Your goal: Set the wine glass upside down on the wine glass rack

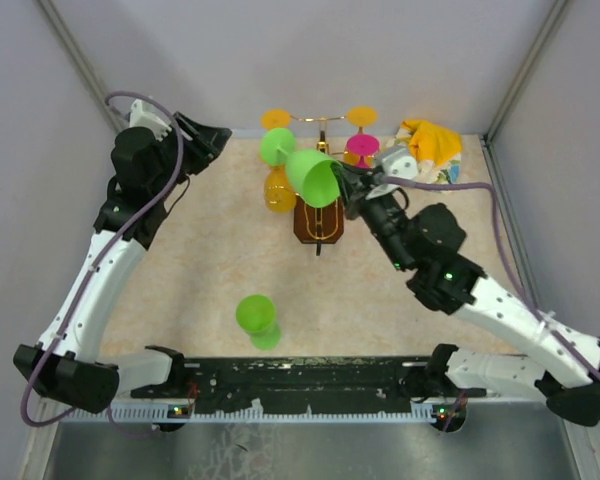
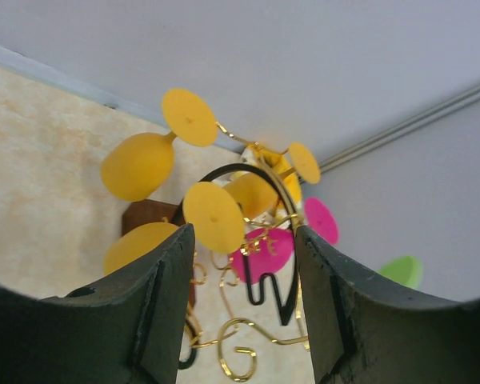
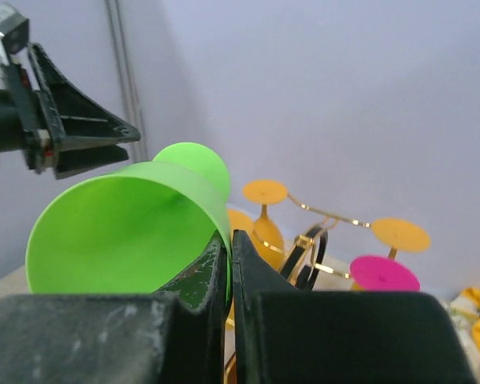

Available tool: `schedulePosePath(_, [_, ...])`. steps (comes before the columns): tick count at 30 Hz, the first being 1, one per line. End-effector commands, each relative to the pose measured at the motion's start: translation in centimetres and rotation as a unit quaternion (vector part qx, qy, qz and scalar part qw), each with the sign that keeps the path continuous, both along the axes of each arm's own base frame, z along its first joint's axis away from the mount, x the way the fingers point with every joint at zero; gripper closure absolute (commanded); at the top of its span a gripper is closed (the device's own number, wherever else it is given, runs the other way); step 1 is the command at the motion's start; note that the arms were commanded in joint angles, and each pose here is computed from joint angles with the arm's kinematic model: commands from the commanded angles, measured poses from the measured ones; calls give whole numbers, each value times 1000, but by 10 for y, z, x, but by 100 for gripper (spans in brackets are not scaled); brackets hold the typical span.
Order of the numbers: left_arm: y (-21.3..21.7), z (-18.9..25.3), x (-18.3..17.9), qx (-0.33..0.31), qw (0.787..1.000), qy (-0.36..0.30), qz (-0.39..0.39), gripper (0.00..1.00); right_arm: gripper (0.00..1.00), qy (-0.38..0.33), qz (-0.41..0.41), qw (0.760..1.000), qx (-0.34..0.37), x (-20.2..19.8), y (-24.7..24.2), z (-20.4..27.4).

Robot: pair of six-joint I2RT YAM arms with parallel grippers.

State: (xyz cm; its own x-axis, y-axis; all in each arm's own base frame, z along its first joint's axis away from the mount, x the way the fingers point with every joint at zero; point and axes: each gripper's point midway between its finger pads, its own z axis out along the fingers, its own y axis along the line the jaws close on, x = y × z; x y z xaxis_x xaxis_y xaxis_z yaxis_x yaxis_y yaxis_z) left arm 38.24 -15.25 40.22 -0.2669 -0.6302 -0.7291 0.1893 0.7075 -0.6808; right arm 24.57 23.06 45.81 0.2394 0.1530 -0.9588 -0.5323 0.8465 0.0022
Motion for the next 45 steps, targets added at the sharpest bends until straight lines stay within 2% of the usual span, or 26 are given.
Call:
schedulePosePath(1, [0, 23, -8, -110, 993, 31, 23, 41, 100, -147, -54, 987, 37, 17, 5, 54])
schedulePosePath(8, [-4, 34, -26, -200, 977, 68, 15, 42, 100, -217, -41, 974, 58, 28, 42, 52])
schedulePosePath(16, [-17, 30, -42, -268, 959, 86, -29, 48, 100, -241, -16, 969, 53, 38, 76, 45])
schedulePosePath(25, [-19, 32, -45, -294, 951, 85, -38, 59, 100, -241, 20, 969, 44, 40, 106, 31])
schedulePosePath(45, [-25, 12, -34, -300, 948, 103, -38, 60, 100, -250, 90, 963, 39, 15, 131, 11])
